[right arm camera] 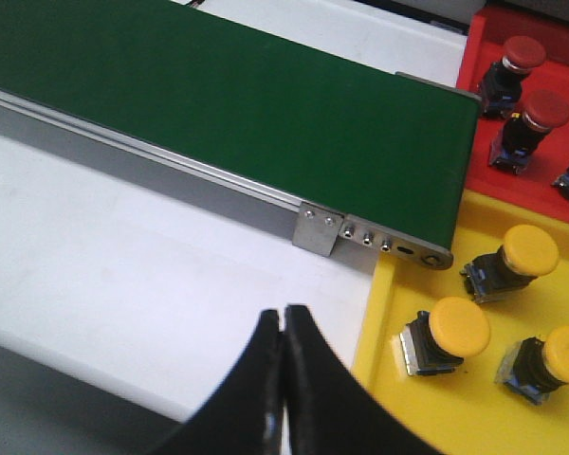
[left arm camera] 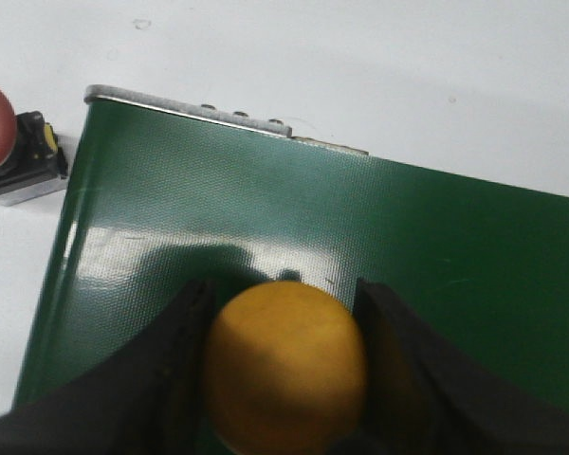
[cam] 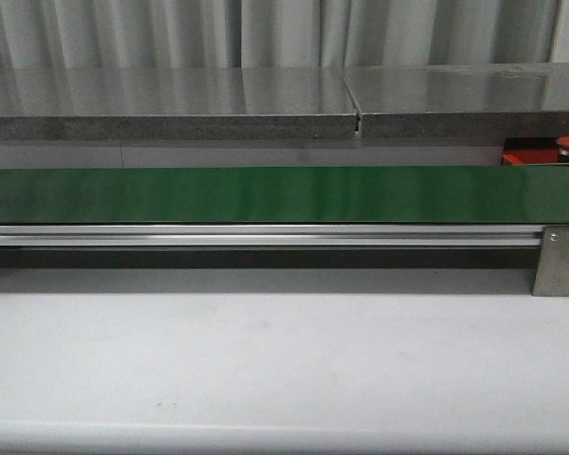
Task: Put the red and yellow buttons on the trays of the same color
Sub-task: 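Carry the yellow button with the left gripper onto the belt, then open the left gripper to release the yellow button on the belt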
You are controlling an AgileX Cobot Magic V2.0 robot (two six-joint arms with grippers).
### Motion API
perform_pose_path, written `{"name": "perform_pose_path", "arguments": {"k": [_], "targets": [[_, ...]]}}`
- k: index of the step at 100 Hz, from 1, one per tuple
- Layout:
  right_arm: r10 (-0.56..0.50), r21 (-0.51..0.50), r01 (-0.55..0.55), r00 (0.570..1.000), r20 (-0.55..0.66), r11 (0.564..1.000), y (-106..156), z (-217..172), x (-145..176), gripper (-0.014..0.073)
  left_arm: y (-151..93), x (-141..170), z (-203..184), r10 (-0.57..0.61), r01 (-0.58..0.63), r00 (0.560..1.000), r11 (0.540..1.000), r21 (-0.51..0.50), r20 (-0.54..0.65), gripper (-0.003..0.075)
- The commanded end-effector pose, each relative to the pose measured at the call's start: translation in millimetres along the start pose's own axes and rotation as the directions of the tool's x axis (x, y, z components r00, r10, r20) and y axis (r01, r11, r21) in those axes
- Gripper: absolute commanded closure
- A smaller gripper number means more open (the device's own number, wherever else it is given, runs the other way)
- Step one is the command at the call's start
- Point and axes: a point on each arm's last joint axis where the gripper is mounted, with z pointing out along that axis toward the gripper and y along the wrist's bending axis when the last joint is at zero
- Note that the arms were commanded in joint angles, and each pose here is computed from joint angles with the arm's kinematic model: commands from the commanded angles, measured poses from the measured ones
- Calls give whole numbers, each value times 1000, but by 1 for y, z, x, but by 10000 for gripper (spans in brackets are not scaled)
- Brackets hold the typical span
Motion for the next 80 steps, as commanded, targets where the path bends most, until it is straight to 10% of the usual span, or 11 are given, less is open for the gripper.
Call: {"name": "perform_pose_path", "arguments": {"k": [1, 23, 80], "targets": [[4, 16, -5, 996, 85, 1000, -1, -6, -12, 713, -8, -14, -30, 31, -32, 991, 999, 7, 130, 489], [4, 16, -5, 996, 85, 1000, -1, -6, -12, 713, -11, -15, -32, 19, -23, 991, 999, 30, 136, 10], [4, 16, -5, 996, 85, 1000, -1, -6, -12, 713, -6, -50, -82, 14, -18, 943, 1000, 8, 333, 63]]}}
